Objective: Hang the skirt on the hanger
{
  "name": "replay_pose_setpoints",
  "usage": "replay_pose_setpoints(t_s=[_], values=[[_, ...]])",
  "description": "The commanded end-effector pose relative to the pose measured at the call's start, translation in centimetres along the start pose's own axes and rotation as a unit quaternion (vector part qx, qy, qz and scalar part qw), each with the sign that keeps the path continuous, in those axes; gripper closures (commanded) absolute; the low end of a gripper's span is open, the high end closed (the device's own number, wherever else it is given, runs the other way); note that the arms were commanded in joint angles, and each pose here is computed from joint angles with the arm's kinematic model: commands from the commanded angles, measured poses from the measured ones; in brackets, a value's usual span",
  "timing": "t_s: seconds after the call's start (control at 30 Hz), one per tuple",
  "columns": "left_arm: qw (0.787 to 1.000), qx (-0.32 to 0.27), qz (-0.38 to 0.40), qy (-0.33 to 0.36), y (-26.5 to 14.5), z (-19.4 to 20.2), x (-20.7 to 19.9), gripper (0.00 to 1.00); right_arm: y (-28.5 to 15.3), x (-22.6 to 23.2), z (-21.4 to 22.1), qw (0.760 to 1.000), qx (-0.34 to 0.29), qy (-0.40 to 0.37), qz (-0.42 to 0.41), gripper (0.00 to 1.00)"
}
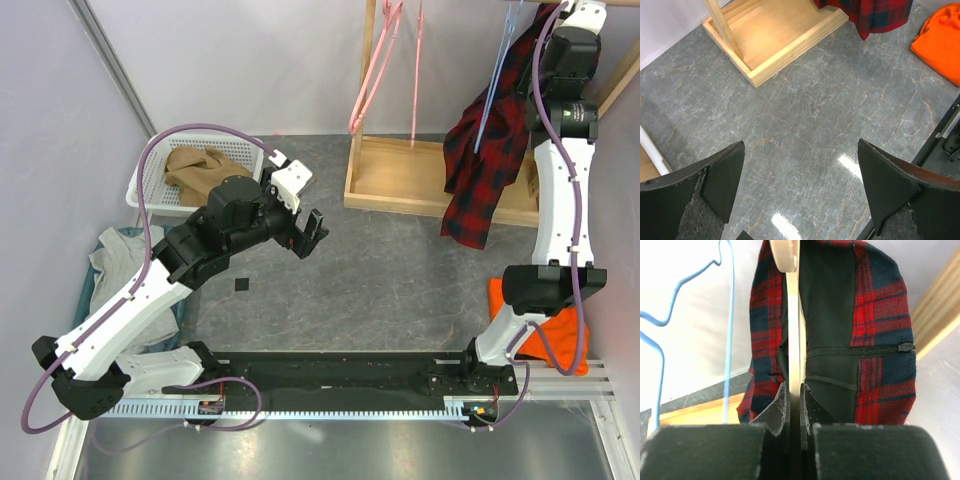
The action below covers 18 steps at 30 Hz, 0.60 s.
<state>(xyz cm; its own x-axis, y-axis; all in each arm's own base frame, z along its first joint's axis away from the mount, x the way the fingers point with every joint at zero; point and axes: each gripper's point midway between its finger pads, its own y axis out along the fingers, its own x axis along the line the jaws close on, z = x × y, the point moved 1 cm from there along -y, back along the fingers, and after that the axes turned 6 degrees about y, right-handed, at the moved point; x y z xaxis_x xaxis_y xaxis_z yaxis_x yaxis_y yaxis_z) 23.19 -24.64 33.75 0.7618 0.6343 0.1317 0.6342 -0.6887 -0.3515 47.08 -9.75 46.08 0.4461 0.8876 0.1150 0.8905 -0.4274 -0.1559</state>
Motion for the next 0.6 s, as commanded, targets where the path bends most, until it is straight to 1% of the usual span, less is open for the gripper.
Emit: replay_pose_setpoints(t_s=[0.0,0.17,0.2,0.33,0.37,0.47,0.5,0.53,0.57], values=[[1.000,-0.017,0.004,-0.015,-0.4,-1.1,-0.2,0.01,1.8,0.3,-2.0,0.998,-0.044,0.022,-0.027,1.00],[1.000,-0.011,0.007,-0.015,-0.1,-0.6,-0.4,0.01,2.2,-2.1,-1.2,0.999,-0.029,0.037,-0.012,1.00],[1.000,-0.011,0.007,-0.028,0.0,-0.6,-0.5,0.01,1.8,-2.5,-1.6,0.999,-0.033,0.041,-0.009,1.00],[0.999,-0.010,0.003,-0.033,0.2,-0.4,-0.4,0.00,1.1,-4.8,-1.6,0.997,-0.029,0.067,0.017,1.00],[0.999,-0.010,0.002,-0.036,0.2,-0.4,-0.4,0.01,1.0,-5.9,-1.8,0.996,-0.030,0.074,0.029,0.99],[0.999,-0.005,-0.019,-0.045,0.4,-0.2,0.3,0.00,0.6,-7.0,-1.9,0.996,-0.025,0.084,0.034,0.63],[0.999,-0.003,-0.025,-0.047,0.5,-0.1,0.4,0.00,0.3,-7.0,-2.1,0.996,-0.025,0.085,0.027,0.37],[0.998,-0.002,-0.031,-0.050,0.5,-0.1,0.6,0.00,0.0,-6.9,-2.2,0.996,-0.025,0.086,0.022,0.28],[0.998,-0.001,-0.037,-0.057,0.6,-0.1,0.7,0.00,-0.9,-6.8,-3.1,0.995,-0.035,0.089,0.015,0.22]])
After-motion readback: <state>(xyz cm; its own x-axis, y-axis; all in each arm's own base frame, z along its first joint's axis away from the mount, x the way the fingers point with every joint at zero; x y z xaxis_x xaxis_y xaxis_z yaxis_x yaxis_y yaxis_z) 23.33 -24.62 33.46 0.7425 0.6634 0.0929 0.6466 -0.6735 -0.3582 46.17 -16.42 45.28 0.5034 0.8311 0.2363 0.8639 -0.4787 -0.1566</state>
